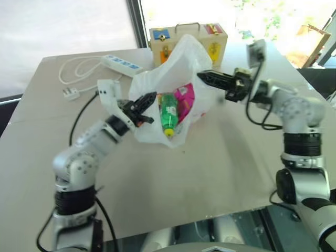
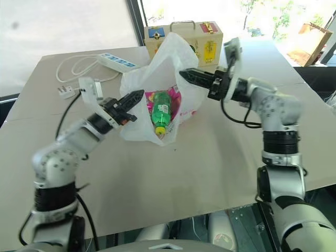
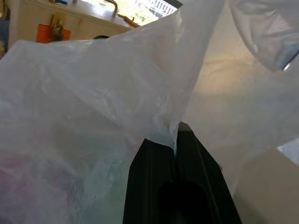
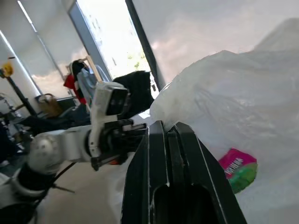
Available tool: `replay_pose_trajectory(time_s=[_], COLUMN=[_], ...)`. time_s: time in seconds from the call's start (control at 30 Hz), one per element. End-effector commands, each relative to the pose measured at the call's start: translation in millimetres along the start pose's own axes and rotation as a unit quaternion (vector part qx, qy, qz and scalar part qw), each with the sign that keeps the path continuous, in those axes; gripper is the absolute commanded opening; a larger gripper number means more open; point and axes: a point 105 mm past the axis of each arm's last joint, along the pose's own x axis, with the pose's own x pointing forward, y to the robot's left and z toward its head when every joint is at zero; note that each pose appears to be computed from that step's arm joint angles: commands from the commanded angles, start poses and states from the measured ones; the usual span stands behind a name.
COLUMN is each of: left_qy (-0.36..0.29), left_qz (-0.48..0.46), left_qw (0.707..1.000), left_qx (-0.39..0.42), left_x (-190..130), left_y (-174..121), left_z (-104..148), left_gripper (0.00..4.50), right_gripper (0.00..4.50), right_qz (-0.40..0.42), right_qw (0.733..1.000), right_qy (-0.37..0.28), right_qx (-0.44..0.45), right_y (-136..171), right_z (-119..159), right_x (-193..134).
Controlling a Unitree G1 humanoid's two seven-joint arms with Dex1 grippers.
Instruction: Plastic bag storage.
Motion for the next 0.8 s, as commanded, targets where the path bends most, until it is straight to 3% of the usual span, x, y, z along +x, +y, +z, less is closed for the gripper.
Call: replay_pose_trajectory(time_s=[0.03,0.2,0.33,0.5,0.8], left_qy=[-0.009,-0.012,-0.012,-0.014,0.077], left_qz=[-0.022,0.006,-0.018,-0.072,-0.098], left_qw=[1.0,0.999,0.998,0.997,0.99], left_qx=[0.006,0.039,0.052,0.029,0.072], left_x=[-5,11,32,16,-58], left_y=[6,36,38,28,20], left_z=[23,34,35,46,36], left_gripper=[0.0,0.0,1.23,3.39,3.39], right_gripper=[0.04,0.04,0.0,0.0,0.0], right_qz=[0.032,0.051,0.009,-0.006,-0.021], right_qw=[0.998,0.99,0.992,0.991,0.991], right_qy=[-0.053,-0.132,-0.129,-0.134,-0.134], right_qx=[-0.022,-0.006,-0.001,-0.002,0.002], right_y=[19,28,18,19,15], right_z=[37,68,60,59,56], right_x=[-4,-13,-17,-17,-19])
